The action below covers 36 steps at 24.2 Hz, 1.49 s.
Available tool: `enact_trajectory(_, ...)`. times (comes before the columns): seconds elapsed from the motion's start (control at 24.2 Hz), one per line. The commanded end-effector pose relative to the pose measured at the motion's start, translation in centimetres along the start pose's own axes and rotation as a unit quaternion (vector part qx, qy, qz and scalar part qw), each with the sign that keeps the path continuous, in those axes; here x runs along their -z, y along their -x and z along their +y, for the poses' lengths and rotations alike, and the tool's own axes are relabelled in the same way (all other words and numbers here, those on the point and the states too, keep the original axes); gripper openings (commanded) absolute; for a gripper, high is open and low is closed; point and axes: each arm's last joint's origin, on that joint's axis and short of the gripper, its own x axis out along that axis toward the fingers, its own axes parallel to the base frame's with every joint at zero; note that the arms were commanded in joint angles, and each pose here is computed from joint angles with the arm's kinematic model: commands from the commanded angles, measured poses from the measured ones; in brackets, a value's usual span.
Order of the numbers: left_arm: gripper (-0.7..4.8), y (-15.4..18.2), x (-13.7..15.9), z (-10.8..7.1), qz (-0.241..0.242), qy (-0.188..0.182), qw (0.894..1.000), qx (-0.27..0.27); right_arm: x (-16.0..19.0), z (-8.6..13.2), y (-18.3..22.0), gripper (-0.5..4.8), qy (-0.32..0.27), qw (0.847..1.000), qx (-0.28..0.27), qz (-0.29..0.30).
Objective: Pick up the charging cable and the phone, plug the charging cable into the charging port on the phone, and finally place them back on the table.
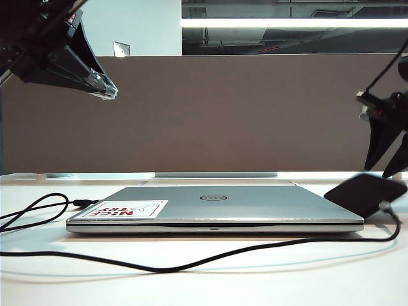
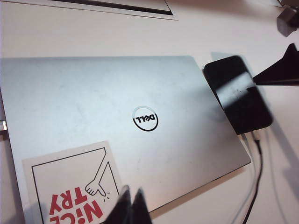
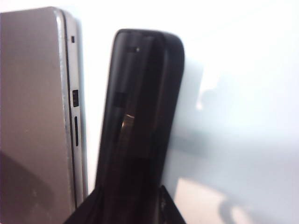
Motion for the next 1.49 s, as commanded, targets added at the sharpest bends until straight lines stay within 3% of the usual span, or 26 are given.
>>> enact_trajectory(0.04,-0.06,0.1,-0.2,-0.1,-0.004,-0.003,1.000,0.004,-0.1,0.9,2.0,1.61,0.009,1.000,0.023,-0.010)
enact_trajectory(0.12,-0.06,0.1,-0.2,-0.1,-0.004,-0.003,1.000,0.004,0.1,1.5,3.0,1.56,0.015,0.999,0.023,-0.023)
enact_trajectory(0.29,-0.06,0.2,-0.2,-0.1,-0.006,-0.004,1.000,0.005,0.8,2.8,5.4,0.16,0.022,0.998,0.025,-0.049)
enact_trajectory(0.41,-0.06,0.5,-0.3,-0.3,-0.014,-0.023,1.000,0.007,1.3,3.9,7.1,-0.01,0.020,0.996,0.025,-0.080)
enact_trajectory(0.54,-0.06,1.0,-0.4,-0.3,-0.019,-0.074,0.997,0.008,2.0,5.9,8.7,-0.05,0.054,0.991,0.044,-0.117)
enact_trajectory(0.58,-0.06,1.2,-0.3,-0.3,-0.015,-0.093,0.995,0.005,2.7,7.0,9.4,-0.05,0.074,0.986,0.057,-0.141)
enact_trajectory(0.79,-0.06,1.2,0.7,0.1,0.024,-0.109,0.994,-0.008,7.1,10.0,10.6,-0.05,0.155,0.949,0.052,-0.268)
enact_trajectory(1.03,-0.06,0.6,2.9,1.1,0.057,-0.103,0.993,-0.017,12.1,10.0,11.4,-0.05,0.171,0.917,0.046,-0.358)
enact_trajectory(1.24,-0.06,0.1,4.8,2.0,0.067,-0.100,0.992,-0.020,15.7,9.1,10.6,-0.05,0.155,0.920,0.060,-0.354)
enact_trajectory(1.32,-0.06,-0.1,5.5,2.3,0.057,-0.102,0.993,-0.017,17.4,8.5,9.9,-0.05,0.159,0.914,0.058,-0.368)
enact_trajectory(1.49,-0.06,-0.3,6.4,2.7,0.018,-0.110,0.994,-0.006,19.5,7.6,8.6,-0.05,0.179,0.888,0.049,-0.422)
